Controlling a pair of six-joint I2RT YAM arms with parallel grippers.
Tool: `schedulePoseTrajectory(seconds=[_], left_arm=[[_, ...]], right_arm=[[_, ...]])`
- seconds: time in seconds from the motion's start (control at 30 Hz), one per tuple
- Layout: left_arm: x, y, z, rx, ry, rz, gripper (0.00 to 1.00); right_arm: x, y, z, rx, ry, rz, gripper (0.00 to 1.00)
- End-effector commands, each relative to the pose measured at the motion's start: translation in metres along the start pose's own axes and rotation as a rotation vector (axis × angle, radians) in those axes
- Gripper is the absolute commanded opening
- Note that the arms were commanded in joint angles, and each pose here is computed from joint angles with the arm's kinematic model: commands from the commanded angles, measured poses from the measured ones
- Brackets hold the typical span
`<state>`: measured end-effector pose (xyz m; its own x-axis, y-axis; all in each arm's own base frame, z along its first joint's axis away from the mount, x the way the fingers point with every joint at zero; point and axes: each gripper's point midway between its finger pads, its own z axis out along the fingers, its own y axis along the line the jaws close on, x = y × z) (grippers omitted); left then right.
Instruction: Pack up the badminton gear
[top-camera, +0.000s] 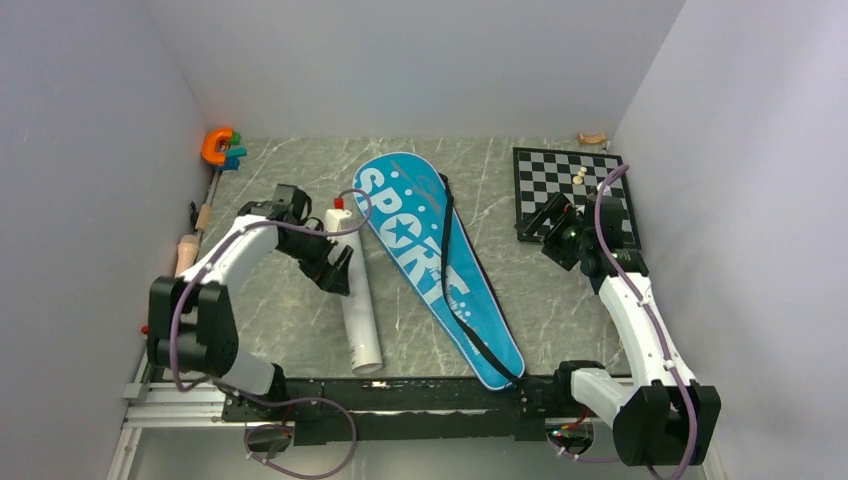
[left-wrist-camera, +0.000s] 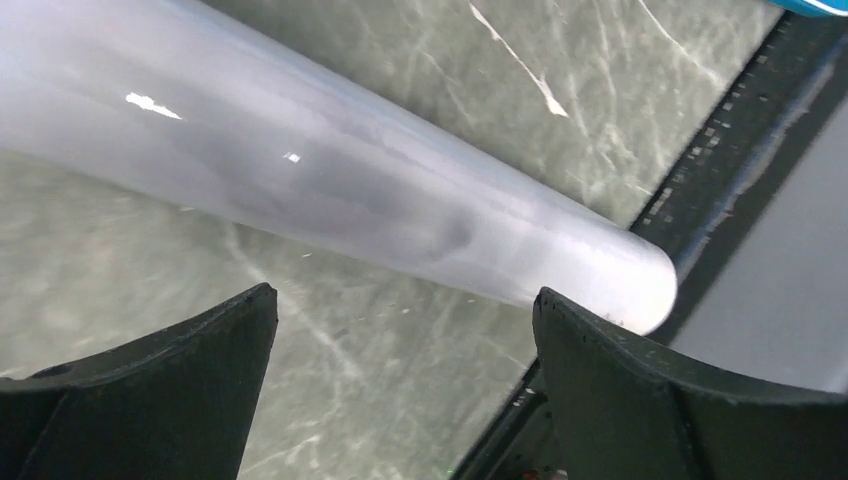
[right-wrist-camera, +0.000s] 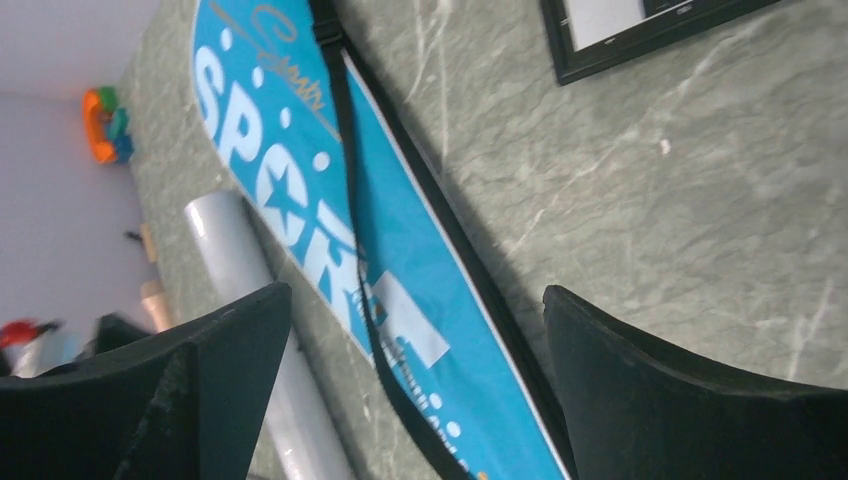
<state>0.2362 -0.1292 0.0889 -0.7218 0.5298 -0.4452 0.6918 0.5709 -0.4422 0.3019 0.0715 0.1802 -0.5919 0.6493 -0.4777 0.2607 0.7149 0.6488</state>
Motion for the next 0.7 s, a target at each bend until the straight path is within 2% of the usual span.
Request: schedulePoseTrajectory(seconds=[0.0, 0.13, 0.23, 0.37, 0.43, 0.5, 0.6, 0.67], left_arm=[[-0.034, 0.017, -0.047, -0.229, -0.127, 0.123, 0.99], [-0.053, 0.023, -0.082, -0.326, -0.210, 0.130, 1.00], [-0.063, 0.036, -0.107, -0.369, -0.290, 0.086, 0.99], [-0.059, 0.090, -0.148, -0.497, -0.466, -0.056, 0.99], [-0.052, 0.116, -0.154, -0.573, -0.527, -0.074, 0.99], [-0.047, 0.133, -0.155, -0.624, -0.585, -0.051, 0.99], [-0.040, 0.144, -0.145, -0.647, -0.701, -0.022, 0.99], [-0.044, 0.144, -0.143, -0.645, -0.779, 0.021, 0.99]], right_arm=[[-0.033, -0.002, -0.001, 0.070, -0.122, -0.053, 1.00], [-0.051, -0.010, -0.001, 0.146, -0.182, -0.070, 1.00], [-0.069, -0.031, -0.005, 0.270, -0.282, -0.060, 1.00], [-0.100, -0.066, -0.019, 0.399, -0.543, -0.121, 1.00], [-0.117, -0.075, -0.029, 0.414, -0.706, -0.152, 1.00], [-0.119, -0.087, -0.031, 0.432, -0.787, -0.213, 1.00], [-0.123, -0.094, -0.023, 0.443, -0.823, -0.283, 1.00], [-0.121, -0.101, -0.008, 0.479, -0.802, -0.315, 1.00]])
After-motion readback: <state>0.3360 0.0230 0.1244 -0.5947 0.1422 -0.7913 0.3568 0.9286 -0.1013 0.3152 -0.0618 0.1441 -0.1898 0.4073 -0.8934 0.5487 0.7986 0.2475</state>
